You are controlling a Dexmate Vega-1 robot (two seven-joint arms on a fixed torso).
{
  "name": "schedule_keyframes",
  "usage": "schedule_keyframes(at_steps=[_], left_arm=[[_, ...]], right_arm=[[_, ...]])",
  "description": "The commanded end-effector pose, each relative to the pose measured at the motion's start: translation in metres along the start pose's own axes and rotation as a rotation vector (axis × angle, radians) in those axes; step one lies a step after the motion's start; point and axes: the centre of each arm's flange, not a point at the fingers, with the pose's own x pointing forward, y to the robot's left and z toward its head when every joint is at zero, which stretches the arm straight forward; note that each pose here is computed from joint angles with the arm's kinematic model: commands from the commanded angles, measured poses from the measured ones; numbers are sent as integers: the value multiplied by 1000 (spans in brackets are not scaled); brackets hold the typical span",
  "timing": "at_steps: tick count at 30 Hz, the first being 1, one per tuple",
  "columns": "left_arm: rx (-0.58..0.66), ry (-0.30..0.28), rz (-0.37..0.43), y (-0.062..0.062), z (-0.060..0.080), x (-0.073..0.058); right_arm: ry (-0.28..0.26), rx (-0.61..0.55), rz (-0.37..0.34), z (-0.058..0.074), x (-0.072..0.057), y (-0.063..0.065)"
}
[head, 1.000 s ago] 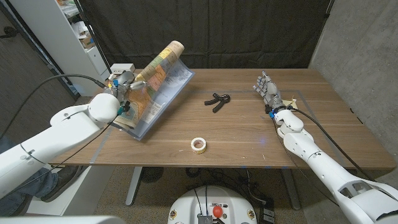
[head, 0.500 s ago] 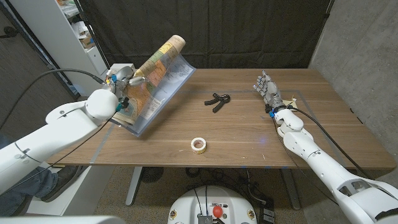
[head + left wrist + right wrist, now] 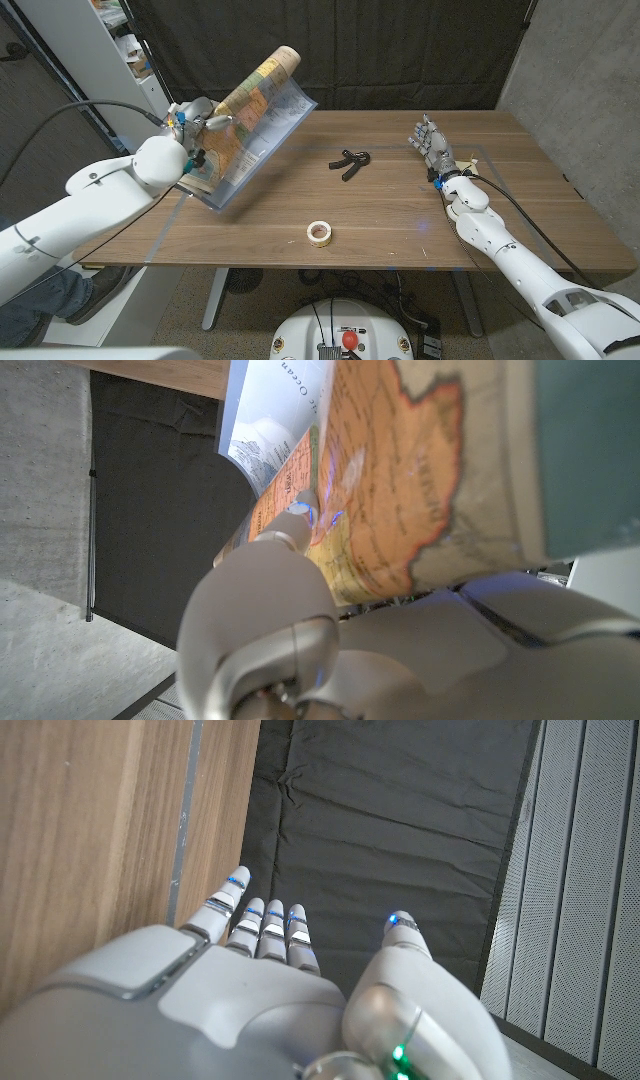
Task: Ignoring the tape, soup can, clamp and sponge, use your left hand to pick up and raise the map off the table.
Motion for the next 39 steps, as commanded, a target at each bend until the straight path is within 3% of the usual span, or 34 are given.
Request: schedule_keyframes(at_steps=[1, 26, 39], left_arm=[[19, -25, 17, 12, 14, -2], [21, -66, 59, 31, 31, -4], [29, -59, 62, 32, 34, -4]], right_arm=[[0, 4, -10, -1, -5, -3], [1, 5, -11, -1, -2, -7], [4, 1, -9, -1, 0, -8]])
